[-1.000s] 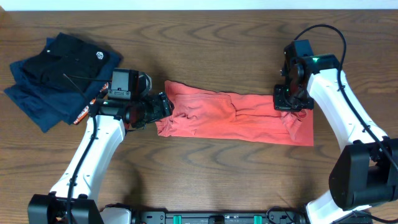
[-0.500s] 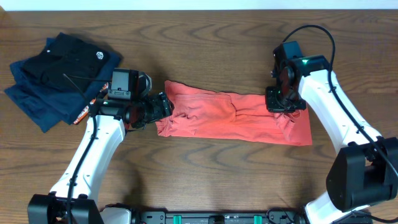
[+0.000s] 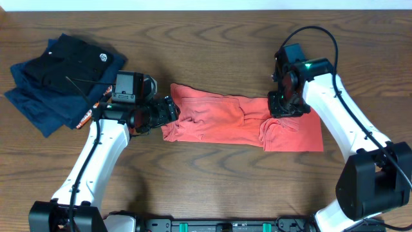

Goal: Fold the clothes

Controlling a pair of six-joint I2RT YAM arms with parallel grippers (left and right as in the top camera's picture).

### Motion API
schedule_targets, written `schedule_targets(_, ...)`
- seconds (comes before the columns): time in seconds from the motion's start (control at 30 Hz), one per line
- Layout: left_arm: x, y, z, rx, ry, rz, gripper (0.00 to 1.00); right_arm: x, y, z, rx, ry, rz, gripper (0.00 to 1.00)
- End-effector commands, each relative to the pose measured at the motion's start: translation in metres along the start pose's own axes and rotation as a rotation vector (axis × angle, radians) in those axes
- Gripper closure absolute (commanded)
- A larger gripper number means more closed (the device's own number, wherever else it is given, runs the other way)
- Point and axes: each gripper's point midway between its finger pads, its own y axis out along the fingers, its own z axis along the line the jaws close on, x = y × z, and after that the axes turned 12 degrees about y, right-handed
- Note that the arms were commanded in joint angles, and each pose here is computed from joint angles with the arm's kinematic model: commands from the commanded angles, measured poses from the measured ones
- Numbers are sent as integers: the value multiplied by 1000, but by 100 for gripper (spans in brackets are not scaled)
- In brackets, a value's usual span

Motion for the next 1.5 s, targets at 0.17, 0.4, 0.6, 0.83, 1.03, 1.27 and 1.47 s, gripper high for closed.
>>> schedule_targets(0.17,2,-1,1,5,19,-3,20,-3,-6,-69,-342,163,-37,59)
schedule_targets(0.4,2,-1,1,5,19,-3,19,-14,32,-59,-139,232,60,56)
schedule_targets(0.6,0,-1,1,7,17,4,20,-15,66,-51,-38,257,38,47)
schedule_targets(0.83,0,-1,1,7,16,6,20,-6,73,-43,14,258,-5,89)
schedule_targets(1.03,-2,-1,2,8,14,11,20,23,57,-20,129,217,-81,99)
schedule_targets(1.27,-2,-1,2,8,14,11,19,65,17,43,461,5,-214,57)
schedule_targets(1.47,-2,-1,2,8,15,12,19,53,7,63,594,-129,-186,42)
